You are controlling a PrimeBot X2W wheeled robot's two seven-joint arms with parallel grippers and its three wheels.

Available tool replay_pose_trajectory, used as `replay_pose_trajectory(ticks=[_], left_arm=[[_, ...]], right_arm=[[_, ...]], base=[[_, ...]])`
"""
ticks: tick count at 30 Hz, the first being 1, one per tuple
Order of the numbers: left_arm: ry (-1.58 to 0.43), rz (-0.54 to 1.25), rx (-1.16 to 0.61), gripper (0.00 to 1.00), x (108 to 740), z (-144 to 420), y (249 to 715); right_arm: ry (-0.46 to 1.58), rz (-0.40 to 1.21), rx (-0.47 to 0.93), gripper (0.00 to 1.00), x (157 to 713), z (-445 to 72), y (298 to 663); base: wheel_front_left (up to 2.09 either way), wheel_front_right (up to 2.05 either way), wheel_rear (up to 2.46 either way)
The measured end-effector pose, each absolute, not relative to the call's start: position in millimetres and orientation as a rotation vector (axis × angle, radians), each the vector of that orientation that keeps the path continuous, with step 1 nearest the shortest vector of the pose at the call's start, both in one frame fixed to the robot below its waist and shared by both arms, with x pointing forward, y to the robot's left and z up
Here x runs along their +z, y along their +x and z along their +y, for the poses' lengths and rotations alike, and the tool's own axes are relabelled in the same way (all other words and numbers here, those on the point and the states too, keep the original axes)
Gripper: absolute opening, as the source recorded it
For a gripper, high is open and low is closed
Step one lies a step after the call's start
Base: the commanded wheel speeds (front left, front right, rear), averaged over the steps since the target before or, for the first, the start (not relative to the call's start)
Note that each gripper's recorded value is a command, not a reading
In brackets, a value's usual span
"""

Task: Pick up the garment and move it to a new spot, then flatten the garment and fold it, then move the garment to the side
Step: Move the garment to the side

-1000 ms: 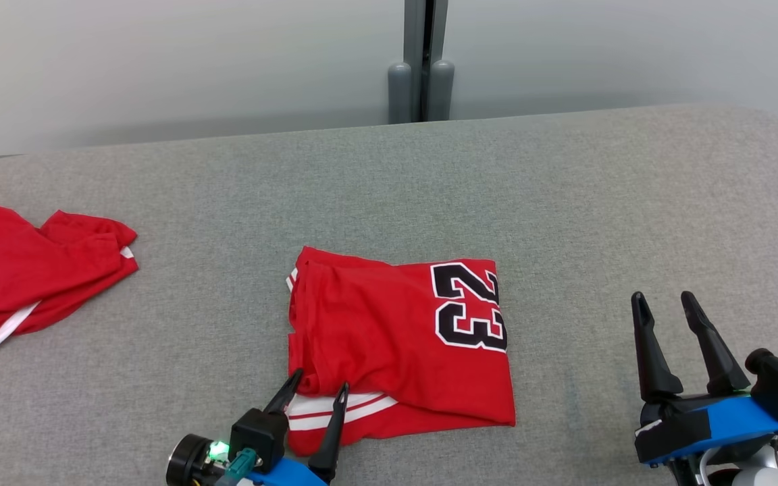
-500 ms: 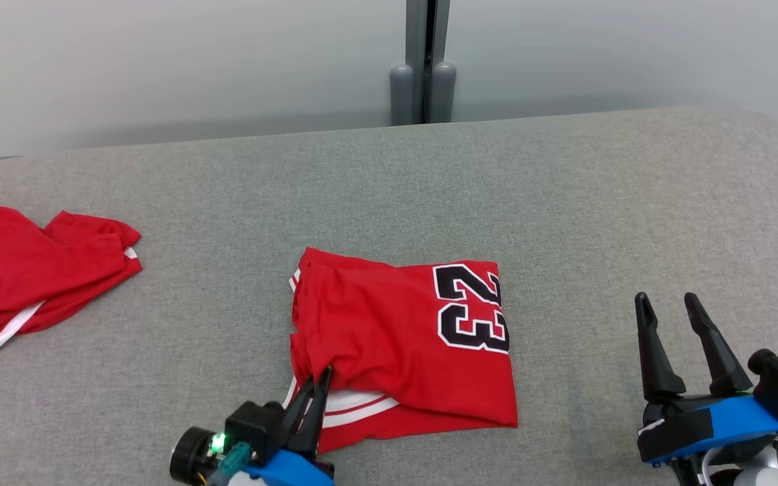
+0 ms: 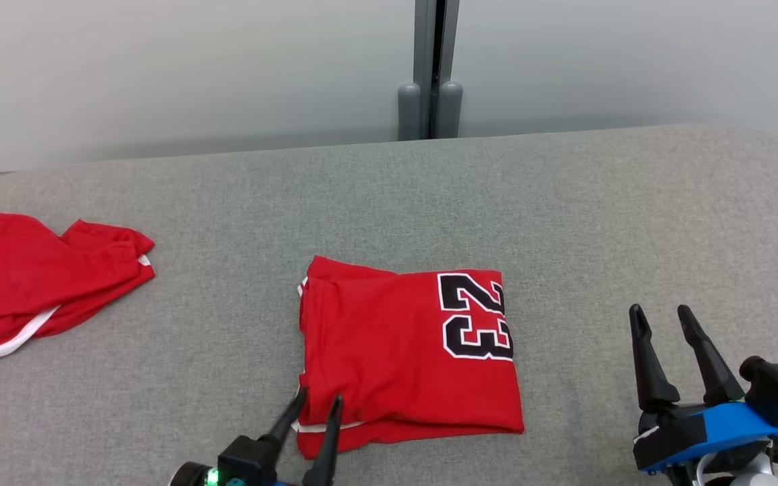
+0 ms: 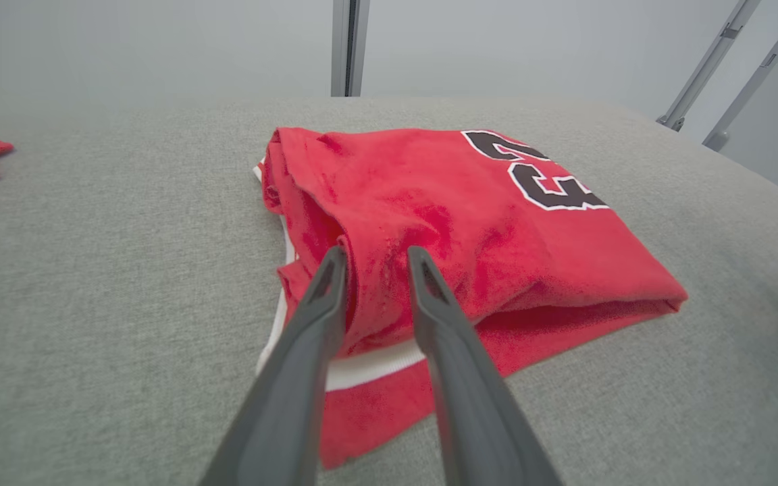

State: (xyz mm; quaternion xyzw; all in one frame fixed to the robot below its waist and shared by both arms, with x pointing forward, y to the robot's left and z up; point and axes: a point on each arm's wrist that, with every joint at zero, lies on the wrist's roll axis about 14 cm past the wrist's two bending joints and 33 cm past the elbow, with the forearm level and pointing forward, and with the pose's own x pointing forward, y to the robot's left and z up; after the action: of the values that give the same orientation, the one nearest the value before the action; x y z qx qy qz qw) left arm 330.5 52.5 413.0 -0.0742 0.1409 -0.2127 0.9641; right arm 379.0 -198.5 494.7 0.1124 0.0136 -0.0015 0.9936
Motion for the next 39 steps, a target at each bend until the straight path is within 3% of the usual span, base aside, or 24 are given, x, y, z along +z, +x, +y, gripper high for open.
replay_pose_trajectory(ticks=[7,17,25,39], left_arm=[[-0.180,0.153,-0.345,1.00,446,71,348],[-0.125,-0.021,-0.137,1.00,493,144,369],[-0.089,-0.061,-0.002,1.00,505,191,363],[-0.069,-0.034,0.040,1.00,502,203,350]], right_arm=[[0.232,0.022,-0.001,1.00,498,-198,376],[0.215,-0.011,0.013,1.00,511,-196,370],[0.202,-0.018,0.018,1.00,515,-195,367],[0.182,-0.005,0.048,1.00,516,-186,365]], base=[[0.00,0.00,0.00],[0.00,0.00,0.00],[0.00,0.00,0.00],[0.00,0.00,0.00]])
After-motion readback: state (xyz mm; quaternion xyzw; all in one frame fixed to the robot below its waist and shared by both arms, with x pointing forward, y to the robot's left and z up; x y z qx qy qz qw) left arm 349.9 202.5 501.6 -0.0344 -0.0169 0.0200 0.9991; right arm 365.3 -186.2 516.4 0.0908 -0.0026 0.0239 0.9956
